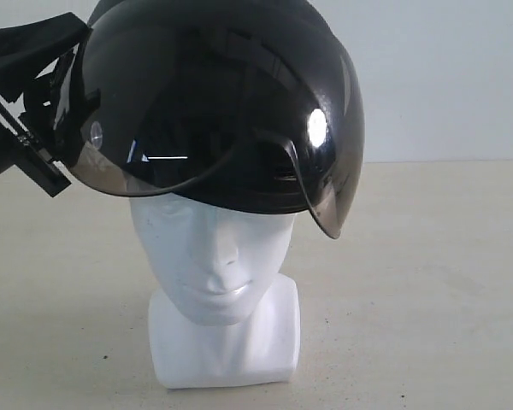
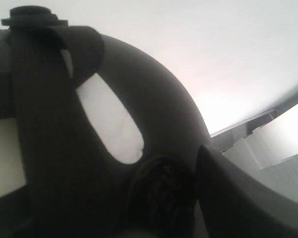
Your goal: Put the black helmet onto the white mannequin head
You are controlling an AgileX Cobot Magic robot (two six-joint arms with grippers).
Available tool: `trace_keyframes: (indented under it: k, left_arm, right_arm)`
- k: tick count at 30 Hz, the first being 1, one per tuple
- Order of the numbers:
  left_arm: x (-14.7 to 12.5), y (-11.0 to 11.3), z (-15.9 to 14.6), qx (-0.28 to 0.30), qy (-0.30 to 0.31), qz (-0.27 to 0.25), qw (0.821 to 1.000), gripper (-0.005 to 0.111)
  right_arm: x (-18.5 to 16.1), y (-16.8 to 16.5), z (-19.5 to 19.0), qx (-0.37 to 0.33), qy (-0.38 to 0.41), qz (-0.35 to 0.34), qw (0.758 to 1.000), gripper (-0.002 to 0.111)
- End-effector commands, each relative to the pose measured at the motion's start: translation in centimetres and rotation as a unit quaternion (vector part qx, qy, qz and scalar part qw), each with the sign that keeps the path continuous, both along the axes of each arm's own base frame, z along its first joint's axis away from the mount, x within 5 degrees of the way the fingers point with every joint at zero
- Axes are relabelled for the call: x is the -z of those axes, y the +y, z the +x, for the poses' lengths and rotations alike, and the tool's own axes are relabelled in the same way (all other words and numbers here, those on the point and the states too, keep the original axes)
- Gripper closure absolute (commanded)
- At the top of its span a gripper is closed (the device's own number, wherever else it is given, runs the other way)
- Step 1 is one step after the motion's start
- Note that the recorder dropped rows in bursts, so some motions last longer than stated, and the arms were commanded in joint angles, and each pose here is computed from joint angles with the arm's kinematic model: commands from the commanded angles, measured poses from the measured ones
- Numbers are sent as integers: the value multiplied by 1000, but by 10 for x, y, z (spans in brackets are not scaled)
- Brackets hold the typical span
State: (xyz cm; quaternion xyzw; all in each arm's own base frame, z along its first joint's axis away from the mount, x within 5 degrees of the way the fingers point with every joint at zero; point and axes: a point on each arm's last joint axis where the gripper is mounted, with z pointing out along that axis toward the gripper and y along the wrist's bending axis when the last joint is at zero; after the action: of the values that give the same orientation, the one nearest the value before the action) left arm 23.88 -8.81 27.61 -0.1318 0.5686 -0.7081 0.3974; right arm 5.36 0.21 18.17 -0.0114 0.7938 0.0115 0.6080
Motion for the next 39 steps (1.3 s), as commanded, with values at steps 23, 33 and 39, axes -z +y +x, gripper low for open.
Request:
trace_keyframes:
  k: [23, 33, 39]
  left_arm:
    - [36, 17, 7, -46, 40, 195, 979, 102]
    - [35, 17, 7, -45, 38, 194, 979, 83]
    - [36, 16, 5, -32, 41, 199, 979, 50]
  right_arm:
    - [-1, 0, 0, 2, -8, -3, 1000, 108]
    - [-1, 0, 0, 2, -8, -3, 1000, 108]
    - [-1, 0, 0, 2, -8, -3, 1000, 108]
